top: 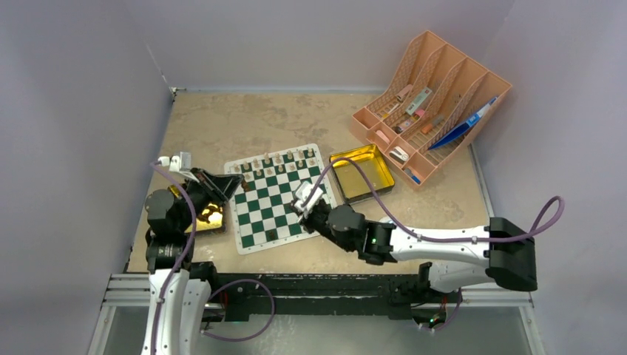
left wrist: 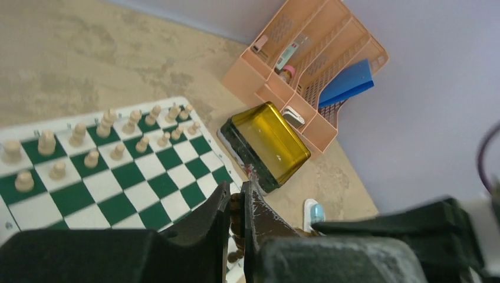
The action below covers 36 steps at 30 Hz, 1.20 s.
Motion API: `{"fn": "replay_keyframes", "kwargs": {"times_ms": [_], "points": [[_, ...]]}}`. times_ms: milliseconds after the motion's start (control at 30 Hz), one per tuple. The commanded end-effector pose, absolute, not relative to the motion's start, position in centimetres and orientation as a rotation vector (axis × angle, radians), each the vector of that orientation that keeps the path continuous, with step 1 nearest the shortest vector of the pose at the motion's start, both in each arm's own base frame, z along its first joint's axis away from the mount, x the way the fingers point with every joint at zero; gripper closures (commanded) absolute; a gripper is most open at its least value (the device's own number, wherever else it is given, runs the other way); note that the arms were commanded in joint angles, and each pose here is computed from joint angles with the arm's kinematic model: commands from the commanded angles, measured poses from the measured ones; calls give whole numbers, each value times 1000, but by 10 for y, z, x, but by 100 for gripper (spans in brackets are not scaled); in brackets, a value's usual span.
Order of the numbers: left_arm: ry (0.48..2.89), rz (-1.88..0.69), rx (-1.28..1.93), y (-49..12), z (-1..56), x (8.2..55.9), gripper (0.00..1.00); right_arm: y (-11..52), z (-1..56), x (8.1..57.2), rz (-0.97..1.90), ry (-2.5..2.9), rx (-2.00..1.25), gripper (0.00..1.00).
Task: Set up the chess pieces on the board
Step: Place the chess piece on the chessboard.
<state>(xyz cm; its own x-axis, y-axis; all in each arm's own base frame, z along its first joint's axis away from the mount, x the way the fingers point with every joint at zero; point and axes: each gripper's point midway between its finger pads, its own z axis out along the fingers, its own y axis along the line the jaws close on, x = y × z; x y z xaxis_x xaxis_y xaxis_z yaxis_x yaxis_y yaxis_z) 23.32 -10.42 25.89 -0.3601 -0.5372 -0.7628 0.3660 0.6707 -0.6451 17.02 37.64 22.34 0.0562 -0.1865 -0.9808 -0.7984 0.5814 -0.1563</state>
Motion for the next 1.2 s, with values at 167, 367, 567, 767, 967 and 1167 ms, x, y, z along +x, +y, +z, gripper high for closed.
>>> {"fn": "replay_keyframes", "kwargs": {"times_ms": [167,367,567,767,967,1167], "points": [[1569,-703,162,-98,270,226,100,361,167,231,595,1850,-615,100],[1570,-651,143,-91,271,225,100,369,124,242,556,1988,-636,100],[1580,-594,75,-79,271,228,100,370,99,246,493,2043,-657,100],[1584,-568,40,-74,271,228,100,369,82,248,448,2080,-660,99],[1602,-572,28,-73,268,230,100,370,70,247,442,2120,-656,97],[1591,-562,26,-72,271,228,100,366,59,249,398,2143,-651,96]]}}
